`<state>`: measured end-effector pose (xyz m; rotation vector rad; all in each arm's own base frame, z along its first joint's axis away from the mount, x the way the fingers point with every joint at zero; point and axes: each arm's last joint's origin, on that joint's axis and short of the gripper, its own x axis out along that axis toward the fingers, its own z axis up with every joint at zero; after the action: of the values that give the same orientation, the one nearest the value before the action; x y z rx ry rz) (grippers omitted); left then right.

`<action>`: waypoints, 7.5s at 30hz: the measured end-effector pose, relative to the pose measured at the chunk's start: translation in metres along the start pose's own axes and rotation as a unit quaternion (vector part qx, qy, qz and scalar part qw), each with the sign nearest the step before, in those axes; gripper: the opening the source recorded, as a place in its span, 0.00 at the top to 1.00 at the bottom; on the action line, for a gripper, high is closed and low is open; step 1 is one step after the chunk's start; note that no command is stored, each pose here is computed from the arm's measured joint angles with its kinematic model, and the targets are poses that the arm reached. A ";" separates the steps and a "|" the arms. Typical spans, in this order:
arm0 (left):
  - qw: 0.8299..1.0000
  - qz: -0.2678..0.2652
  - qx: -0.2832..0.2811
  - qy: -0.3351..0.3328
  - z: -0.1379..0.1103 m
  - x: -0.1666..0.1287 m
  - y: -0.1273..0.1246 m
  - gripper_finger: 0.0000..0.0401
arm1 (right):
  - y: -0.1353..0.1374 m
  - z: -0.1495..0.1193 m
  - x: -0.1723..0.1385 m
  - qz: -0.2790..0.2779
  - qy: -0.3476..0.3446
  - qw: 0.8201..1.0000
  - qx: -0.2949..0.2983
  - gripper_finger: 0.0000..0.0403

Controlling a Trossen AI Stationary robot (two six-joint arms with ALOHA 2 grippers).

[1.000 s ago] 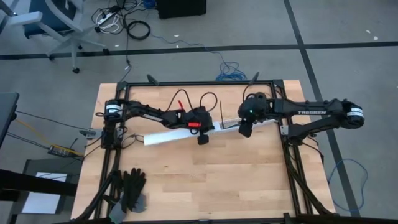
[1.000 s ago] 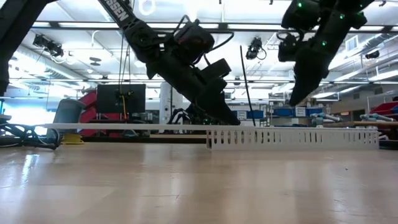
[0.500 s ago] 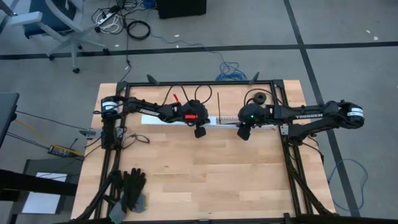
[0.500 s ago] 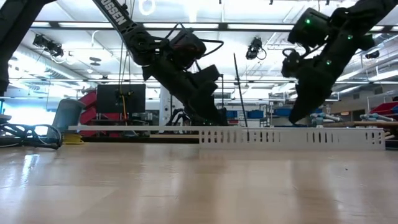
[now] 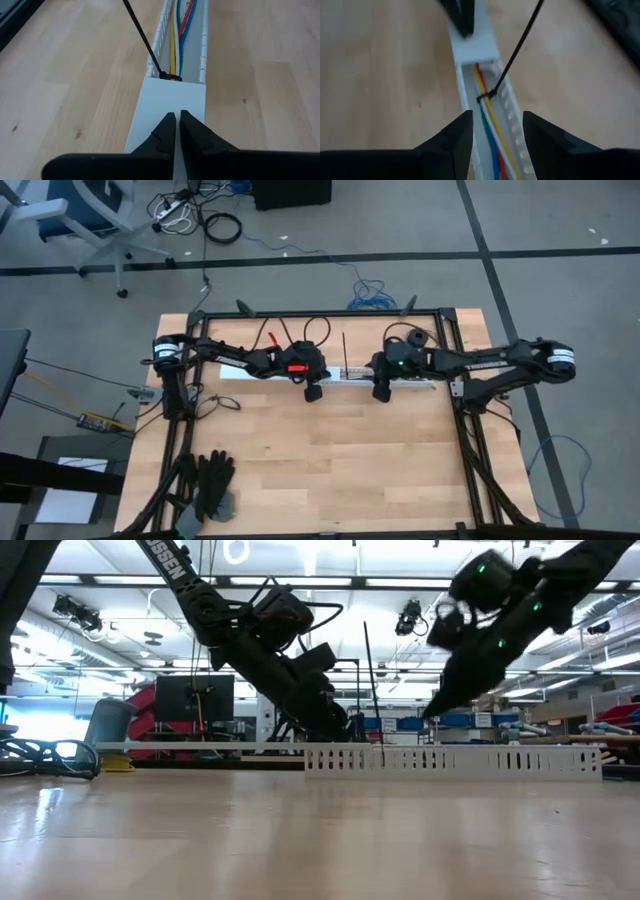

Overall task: Ziptie cables
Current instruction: Close the white cable duct

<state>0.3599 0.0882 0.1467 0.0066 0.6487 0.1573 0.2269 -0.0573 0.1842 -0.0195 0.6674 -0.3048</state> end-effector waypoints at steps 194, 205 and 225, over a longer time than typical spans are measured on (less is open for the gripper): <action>0.999 -0.002 -0.022 -0.043 -0.003 0.017 0.011 1.00 | -0.040 0.026 0.065 0.117 0.029 0.986 -0.113 0.28; 0.999 -0.002 -0.023 -0.044 -0.003 0.017 0.011 1.00 | -0.039 0.013 0.084 0.113 0.055 0.986 -0.109 0.29; 0.998 -0.010 -0.021 -0.051 -0.002 0.017 0.011 1.00 | -0.042 0.015 0.083 0.100 0.050 0.989 -0.098 0.44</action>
<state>0.3706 0.1019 0.1355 -0.0328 0.5433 0.1502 0.2864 -0.1219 0.1506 -0.1251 0.7905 -0.0462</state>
